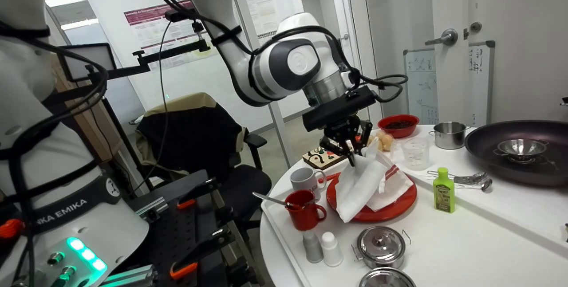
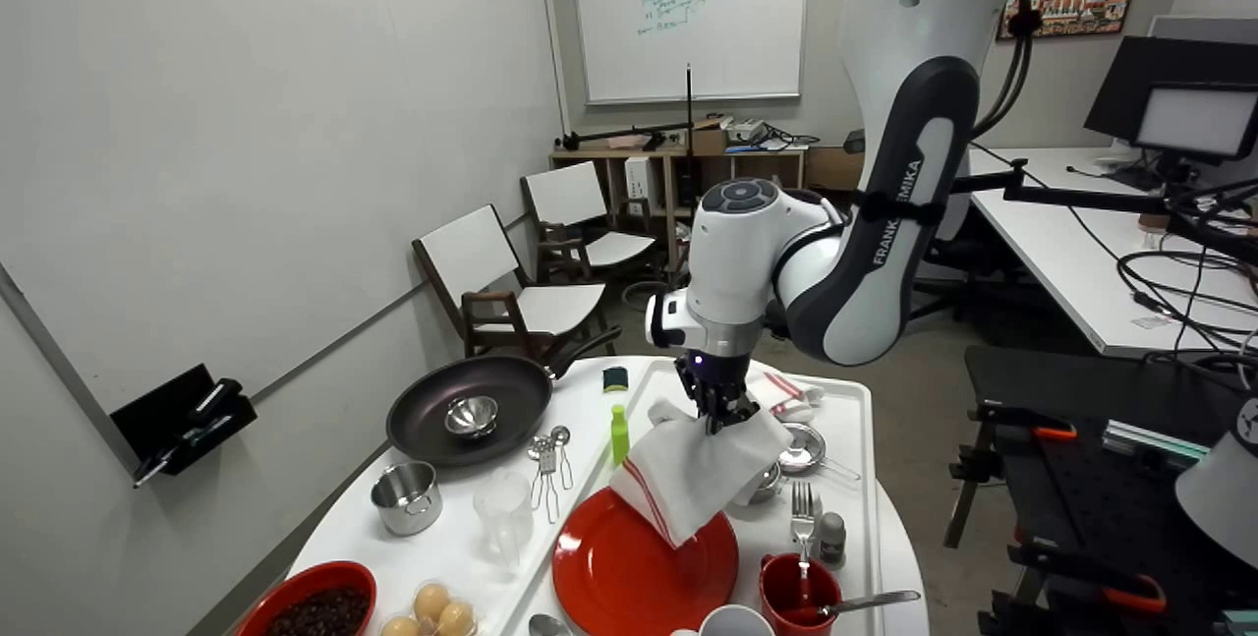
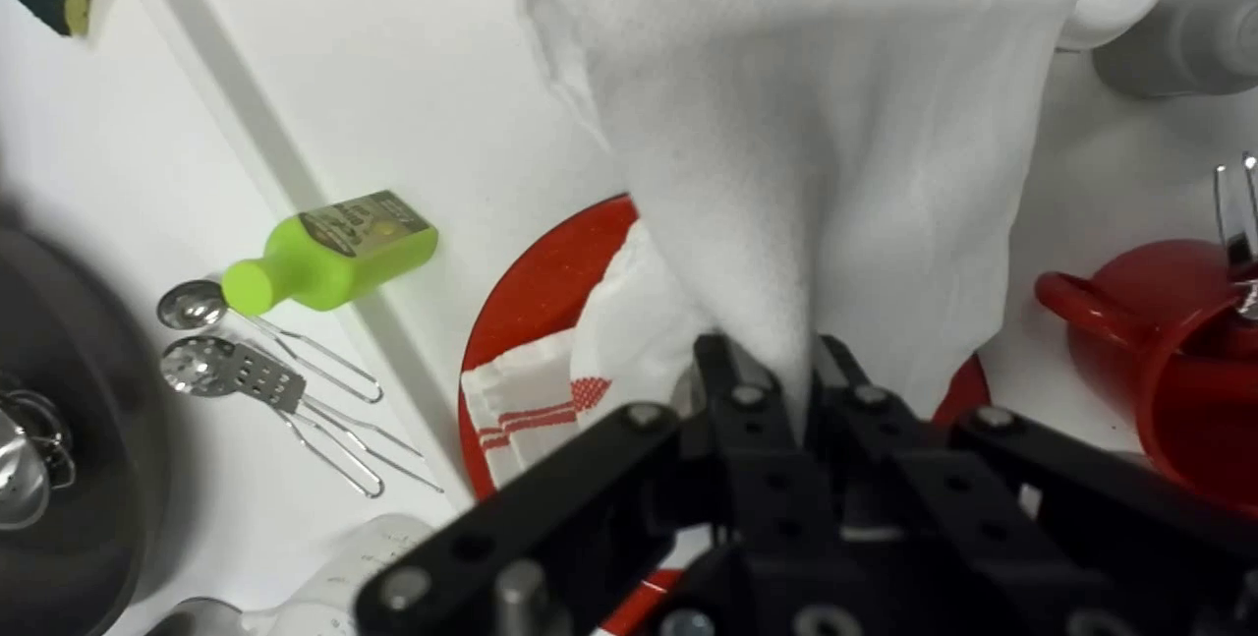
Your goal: Pick up the cloth and clean the plate
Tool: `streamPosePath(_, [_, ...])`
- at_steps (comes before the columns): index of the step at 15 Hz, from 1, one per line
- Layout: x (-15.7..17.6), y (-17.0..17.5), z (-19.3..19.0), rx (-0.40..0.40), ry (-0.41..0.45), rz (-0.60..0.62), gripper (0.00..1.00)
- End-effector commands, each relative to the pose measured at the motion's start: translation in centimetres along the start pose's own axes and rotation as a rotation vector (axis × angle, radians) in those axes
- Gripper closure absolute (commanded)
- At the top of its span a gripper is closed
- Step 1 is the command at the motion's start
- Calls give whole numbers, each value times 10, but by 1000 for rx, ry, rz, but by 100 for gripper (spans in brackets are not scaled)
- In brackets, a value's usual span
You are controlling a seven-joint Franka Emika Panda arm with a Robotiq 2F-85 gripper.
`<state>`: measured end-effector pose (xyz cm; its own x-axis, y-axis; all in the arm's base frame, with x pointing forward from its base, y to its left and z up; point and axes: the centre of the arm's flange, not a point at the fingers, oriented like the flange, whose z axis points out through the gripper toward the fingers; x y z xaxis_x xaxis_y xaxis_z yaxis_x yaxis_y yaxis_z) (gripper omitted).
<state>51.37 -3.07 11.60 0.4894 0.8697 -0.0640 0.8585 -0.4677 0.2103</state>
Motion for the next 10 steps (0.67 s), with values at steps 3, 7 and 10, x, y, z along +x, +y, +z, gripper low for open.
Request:
streamPosePath(3, [2, 22, 48, 20, -34, -39, 97])
streamPosePath(7, [-9, 17, 68, 16, -15, -108, 97])
streamPosePath(10, [-9, 10, 74, -6, 9, -172, 97])
